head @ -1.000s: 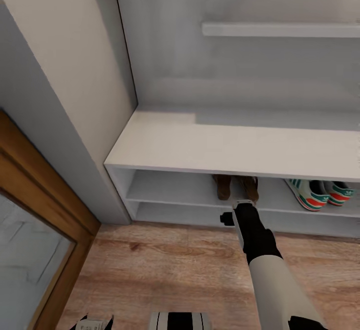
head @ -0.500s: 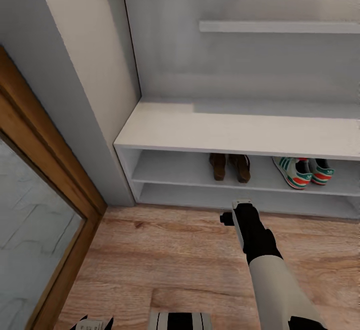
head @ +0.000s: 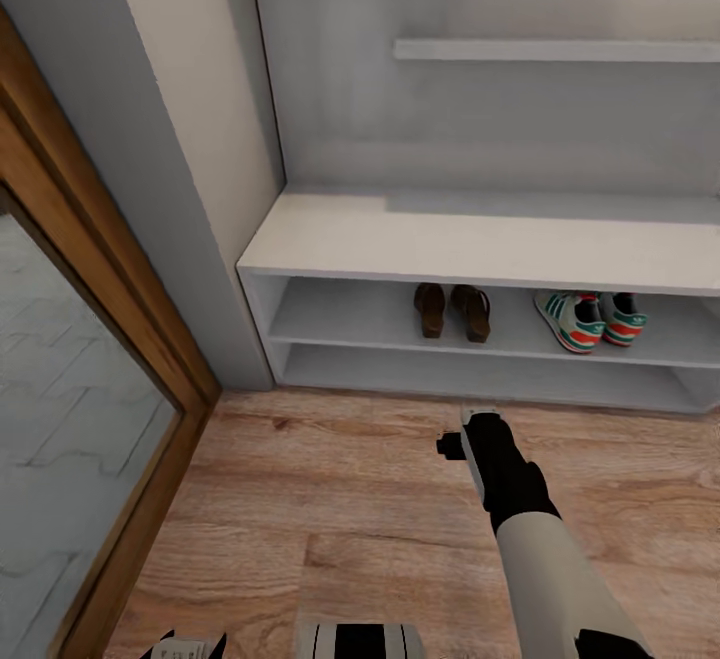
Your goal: Pick up the two gym shoes and the two sandals from the corridor floor and place them onto the hallstand (shoe rack) in the corridor, making sure they are on the rack and not on the floor. Arrange them so the two gym shoes are next to each other and the two sandals are next to each other.
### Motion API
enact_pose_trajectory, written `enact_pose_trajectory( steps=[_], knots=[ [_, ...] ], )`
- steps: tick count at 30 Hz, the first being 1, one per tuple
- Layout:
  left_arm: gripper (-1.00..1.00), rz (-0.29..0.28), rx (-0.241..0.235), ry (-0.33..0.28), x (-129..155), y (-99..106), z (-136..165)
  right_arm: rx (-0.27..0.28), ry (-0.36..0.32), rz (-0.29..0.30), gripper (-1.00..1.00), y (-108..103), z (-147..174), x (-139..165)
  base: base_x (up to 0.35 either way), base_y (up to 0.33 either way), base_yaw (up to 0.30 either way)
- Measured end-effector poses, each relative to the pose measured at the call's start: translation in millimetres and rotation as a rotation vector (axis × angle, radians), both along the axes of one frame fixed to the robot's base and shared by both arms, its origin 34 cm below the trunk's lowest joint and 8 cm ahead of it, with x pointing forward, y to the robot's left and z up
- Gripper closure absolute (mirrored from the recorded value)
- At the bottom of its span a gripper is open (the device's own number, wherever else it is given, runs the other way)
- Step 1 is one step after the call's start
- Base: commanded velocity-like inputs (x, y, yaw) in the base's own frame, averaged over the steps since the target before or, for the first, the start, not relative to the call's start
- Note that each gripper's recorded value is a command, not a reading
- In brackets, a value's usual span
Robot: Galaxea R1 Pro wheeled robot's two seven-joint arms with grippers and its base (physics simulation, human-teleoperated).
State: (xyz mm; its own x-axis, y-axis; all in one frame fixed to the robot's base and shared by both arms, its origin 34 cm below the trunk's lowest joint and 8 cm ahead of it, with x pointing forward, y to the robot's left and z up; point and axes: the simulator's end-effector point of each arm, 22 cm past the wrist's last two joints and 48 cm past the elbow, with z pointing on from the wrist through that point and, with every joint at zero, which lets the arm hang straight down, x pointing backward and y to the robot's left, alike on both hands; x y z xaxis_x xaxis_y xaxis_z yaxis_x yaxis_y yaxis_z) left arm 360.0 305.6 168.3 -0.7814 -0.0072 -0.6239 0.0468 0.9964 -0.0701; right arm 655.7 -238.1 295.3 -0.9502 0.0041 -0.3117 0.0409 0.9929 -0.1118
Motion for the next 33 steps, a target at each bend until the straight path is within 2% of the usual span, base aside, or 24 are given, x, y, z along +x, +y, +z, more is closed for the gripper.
enact_pose_trajectory(
  steps=[16, 27, 33],
  knots=[
    [-1.00, -0.001, 0.000, 0.001, 0, 0, 0, 0.011, -0.022, 0.032, -1.00, 12, -21, -5, -0.079, -0.209, 0.000],
    [-1.00, 0.001, 0.001, -0.001, 0, 1, 0, 0.021, -0.056, 0.048, -1.00, 19, -31, -5, -0.006, -0.033, 0.000],
    [-1.00, 0.002, 0.002, -0.001, 0, 2, 0, 0.026, -0.123, 0.058, -1.00, 23, -32, 4, 0.000, -0.001, 0.000]
  ],
)
